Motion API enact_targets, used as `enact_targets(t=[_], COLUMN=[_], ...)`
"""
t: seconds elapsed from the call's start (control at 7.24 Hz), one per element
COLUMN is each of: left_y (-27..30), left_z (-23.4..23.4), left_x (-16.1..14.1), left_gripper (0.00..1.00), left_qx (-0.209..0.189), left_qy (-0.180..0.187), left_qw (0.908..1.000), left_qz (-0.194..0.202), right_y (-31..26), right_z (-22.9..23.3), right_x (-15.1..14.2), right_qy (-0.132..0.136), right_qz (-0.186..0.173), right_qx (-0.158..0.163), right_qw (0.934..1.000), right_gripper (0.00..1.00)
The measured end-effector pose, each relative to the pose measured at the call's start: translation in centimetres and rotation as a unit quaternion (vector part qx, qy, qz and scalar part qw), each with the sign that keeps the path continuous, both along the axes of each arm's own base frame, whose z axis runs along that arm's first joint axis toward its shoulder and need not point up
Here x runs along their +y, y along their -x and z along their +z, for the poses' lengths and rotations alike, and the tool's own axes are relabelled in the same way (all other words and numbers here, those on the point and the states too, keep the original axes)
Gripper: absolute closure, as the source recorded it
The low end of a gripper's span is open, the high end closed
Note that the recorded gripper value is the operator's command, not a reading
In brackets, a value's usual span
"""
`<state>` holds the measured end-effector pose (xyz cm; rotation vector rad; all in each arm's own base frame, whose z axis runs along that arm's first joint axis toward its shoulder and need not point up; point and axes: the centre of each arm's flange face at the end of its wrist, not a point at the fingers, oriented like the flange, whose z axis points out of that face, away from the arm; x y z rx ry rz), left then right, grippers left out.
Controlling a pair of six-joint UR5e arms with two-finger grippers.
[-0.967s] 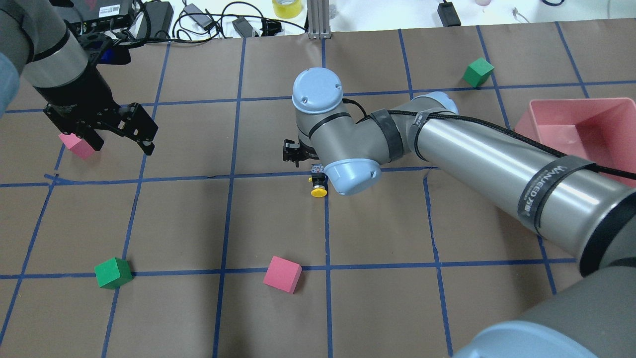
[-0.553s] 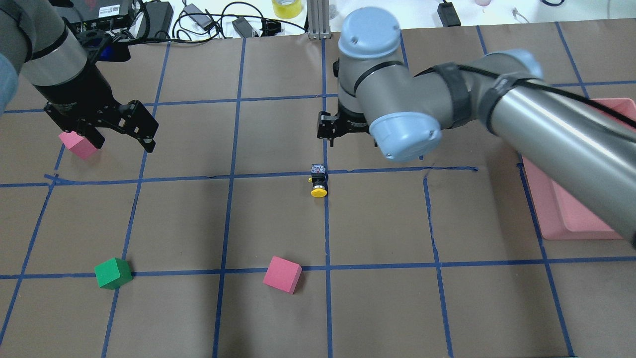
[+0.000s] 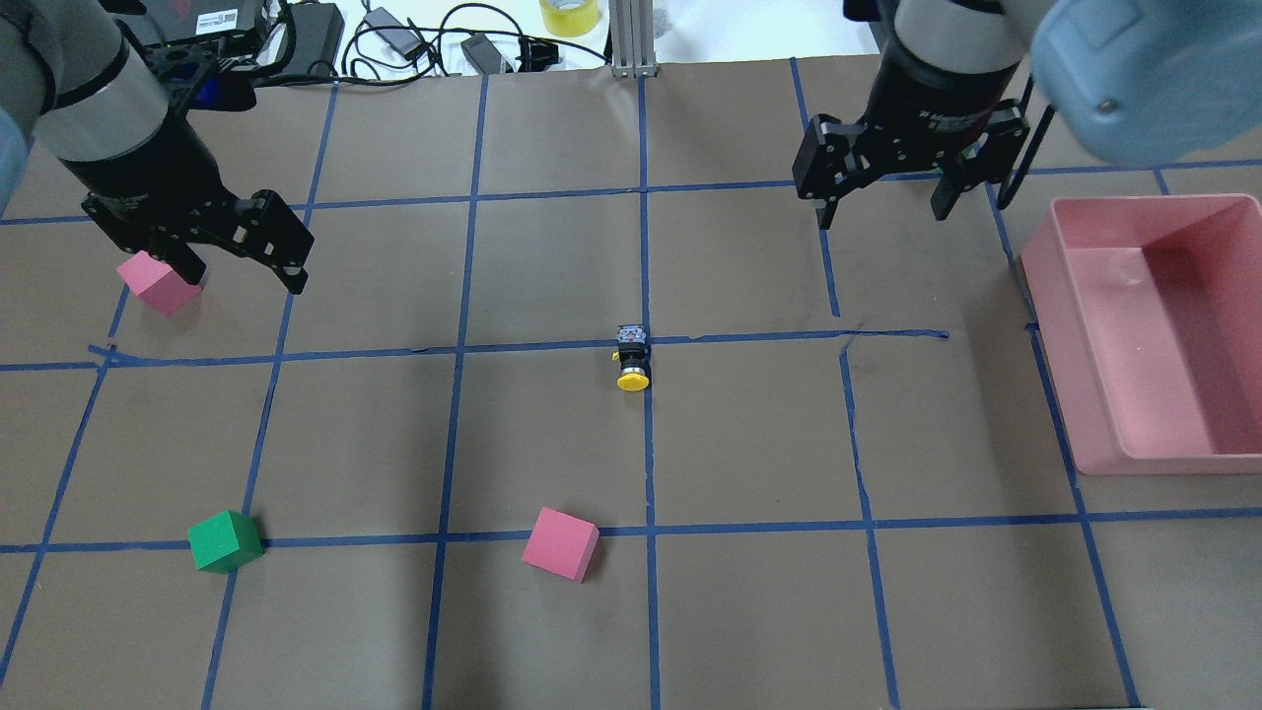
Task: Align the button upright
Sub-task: 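Set the switch down on its side, open the right gripper and raise it, then move the left gripper over the lying switch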
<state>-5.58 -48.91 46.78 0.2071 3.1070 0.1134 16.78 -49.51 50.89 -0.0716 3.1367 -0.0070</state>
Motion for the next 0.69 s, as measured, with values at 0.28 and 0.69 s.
enact_targets(t=[0.28, 0.69], left_y=[0.18, 0.19], left_z=[0.13, 0.35], left_x=[-0.03, -0.20], left_gripper=[0.00, 0.00], left_qx=[-0.001, -0.004], left_qy=[0.003, 0.013], left_qw=[1.0000, 0.9998], left_qz=[-0.008, -0.011], right_y=[0.97, 1.20], right_z=[1.45, 1.10], right_x=[-0.10, -0.19], right_qy=[0.008, 0.005], right_qz=[0.005, 0.024], right_qx=[-0.006, -0.006], right_qw=[0.9999, 0.9997], right_gripper=[0.00, 0.00])
